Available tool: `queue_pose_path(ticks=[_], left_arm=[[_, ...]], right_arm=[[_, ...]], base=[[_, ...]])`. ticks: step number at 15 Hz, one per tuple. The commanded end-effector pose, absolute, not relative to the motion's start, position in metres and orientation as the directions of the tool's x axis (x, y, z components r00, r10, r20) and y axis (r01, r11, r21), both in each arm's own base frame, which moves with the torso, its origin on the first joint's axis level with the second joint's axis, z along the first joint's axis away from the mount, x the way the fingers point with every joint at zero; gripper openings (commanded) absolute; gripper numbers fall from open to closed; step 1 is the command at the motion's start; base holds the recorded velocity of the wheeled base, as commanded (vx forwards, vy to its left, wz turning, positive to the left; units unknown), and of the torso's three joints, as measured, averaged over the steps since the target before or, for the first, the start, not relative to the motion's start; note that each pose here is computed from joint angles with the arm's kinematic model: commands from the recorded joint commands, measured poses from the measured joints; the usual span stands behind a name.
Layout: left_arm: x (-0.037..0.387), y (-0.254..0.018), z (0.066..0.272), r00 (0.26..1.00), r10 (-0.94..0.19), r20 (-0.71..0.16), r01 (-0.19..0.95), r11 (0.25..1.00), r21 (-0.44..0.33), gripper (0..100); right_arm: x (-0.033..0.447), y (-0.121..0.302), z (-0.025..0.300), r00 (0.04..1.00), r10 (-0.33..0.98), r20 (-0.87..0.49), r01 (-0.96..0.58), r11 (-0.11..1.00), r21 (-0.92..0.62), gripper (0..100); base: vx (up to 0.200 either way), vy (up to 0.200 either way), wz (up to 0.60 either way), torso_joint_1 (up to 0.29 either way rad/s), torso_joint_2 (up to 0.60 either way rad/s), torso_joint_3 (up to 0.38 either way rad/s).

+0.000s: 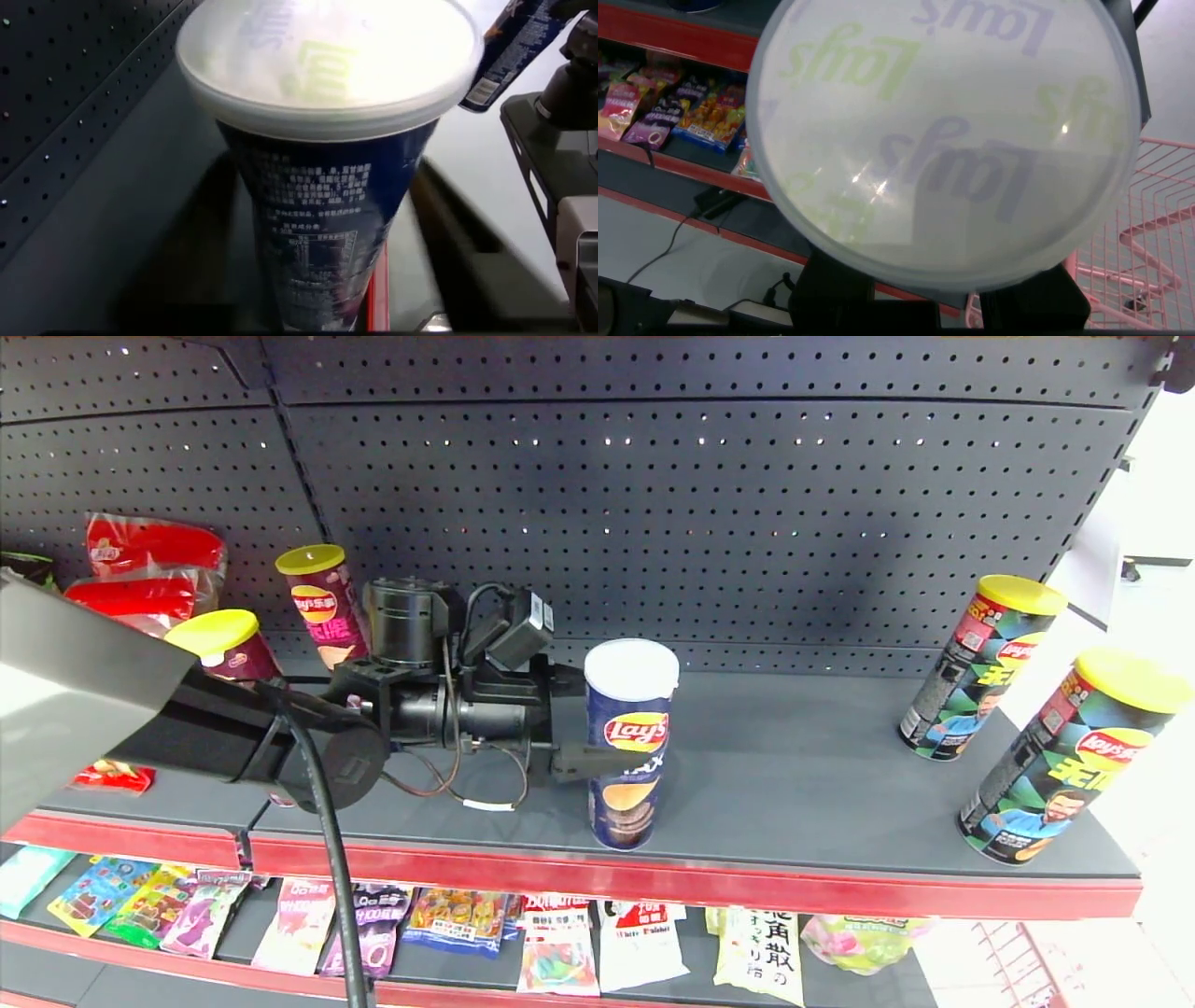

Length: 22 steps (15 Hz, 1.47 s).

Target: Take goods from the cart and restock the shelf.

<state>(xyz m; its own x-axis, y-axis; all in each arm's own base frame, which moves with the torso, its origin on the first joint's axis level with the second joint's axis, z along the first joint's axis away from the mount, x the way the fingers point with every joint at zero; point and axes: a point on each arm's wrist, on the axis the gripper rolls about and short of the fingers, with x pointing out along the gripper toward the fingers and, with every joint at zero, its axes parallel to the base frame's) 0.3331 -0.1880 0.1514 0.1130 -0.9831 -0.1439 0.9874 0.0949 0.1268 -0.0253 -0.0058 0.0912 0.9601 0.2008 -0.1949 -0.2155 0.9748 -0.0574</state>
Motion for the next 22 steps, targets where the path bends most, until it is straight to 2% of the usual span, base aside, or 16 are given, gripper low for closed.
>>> queue_pose_path(ticks=[1,3,7,8,10,11,12,13,14,15,17,18,21,22], left_arm=[[0.328,-0.185,0.154,0.113,-0.983,-0.143,0.987,0.095,0.127,100],[0.317,-0.174,0.151,0.123,-0.980,-0.159,0.989,0.107,0.106,100],[0.281,-0.128,0.155,0.197,-0.963,-0.182,0.980,0.187,0.072,100],[0.271,-0.107,0.160,0.264,-0.948,-0.176,0.964,0.251,0.090,100],[0.258,-0.086,0.164,0.337,-0.929,-0.155,0.939,0.319,0.128,100],[0.247,-0.076,0.168,0.428,-0.892,-0.145,0.899,0.404,0.169,100],[0.244,-0.073,0.169,0.483,-0.863,-0.146,0.871,0.455,0.187,100],[0.237,-0.067,0.173,0.682,-0.716,-0.151,0.728,0.643,0.239,100],[0.230,-0.065,0.174,0.748,-0.647,-0.151,0.662,0.706,0.253,100],[0.224,-0.067,0.173,0.748,-0.647,-0.152,0.663,0.710,0.238,100],[0.206,-0.067,0.184,0.746,-0.656,-0.113,0.666,0.737,0.118,100],[0.193,-0.065,0.188,0.753,-0.649,-0.104,0.657,0.749,0.083,100],[0.142,-0.053,0.190,0.750,-0.636,-0.179,0.652,0.757,0.046,100],[0.116,-0.045,0.189,0.739,-0.633,-0.231,0.654,0.756,0.022,100]], right_arm=[[-0.025,-0.006,0.091,0.960,0.201,-0.197,-0.216,0.975,-0.058,0],[-0.025,-0.006,0.091,0.960,0.201,-0.197,-0.216,0.975,-0.058,0],[-0.025,-0.006,0.091,0.959,0.203,-0.197,-0.218,0.974,-0.057,0],[-0.025,-0.006,0.091,0.959,0.204,-0.197,-0.219,0.974,-0.057,0],[-0.025,-0.006,0.091,0.959,0.206,-0.197,-0.221,0.974,-0.057,0],[-0.025,-0.006,0.091,0.960,0.201,-0.197,-0.216,0.975,-0.057,0],[-0.025,-0.006,0.091,0.960,0.200,-0.197,-0.215,0.975,-0.056,0],[-0.025,-0.005,0.092,0.962,0.188,-0.197,-0.204,0.977,-0.062,0],[-0.025,-0.005,0.093,0.962,0.191,-0.195,-0.207,0.976,-0.065,0],[-0.025,-0.005,0.099,0.963,0.191,-0.188,-0.207,0.976,-0.065,0],[-0.018,-0.004,0.147,0.966,0.195,-0.172,-0.209,0.976,-0.064,0],[-0.009,-0.002,0.169,0.961,0.207,-0.183,-0.221,0.973,-0.064,0],[0.024,0.008,0.212,0.911,0.331,-0.245,-0.352,0.935,-0.047,0],[0.040,0.014,0.223,0.884,0.373,-0.283,-0.404,0.913,-0.060,0]], base=[[0.000,0.000,0.00,0.000,0.00,0.000],[0.000,0.000,0.00,0.000,0.00,0.000],[0.000,0.000,0.00,0.000,0.00,0.000],[0.000,0.000,0.00,0.000,0.00,0.000],[0.000,0.000,0.00,0.000,0.00,0.000],[0.000,0.000,0.00,0.000,0.00,0.000],[0.000,0.000,0.00,0.000,0.00,0.000],[0.000,0.000,0.00,0.000,0.00,0.000],[0.000,0.000,0.00,0.000,0.00,0.000],[0.000,0.000,0.00,0.000,0.00,0.000],[0.000,0.000,0.00,0.000,0.00,0.000],[0.000,0.000,0.00,0.000,0.00,0.000],[0.000,0.000,0.00,0.000,0.00,0.000],[0.000,0.000,0.00,0.000,0.00,0.000]])
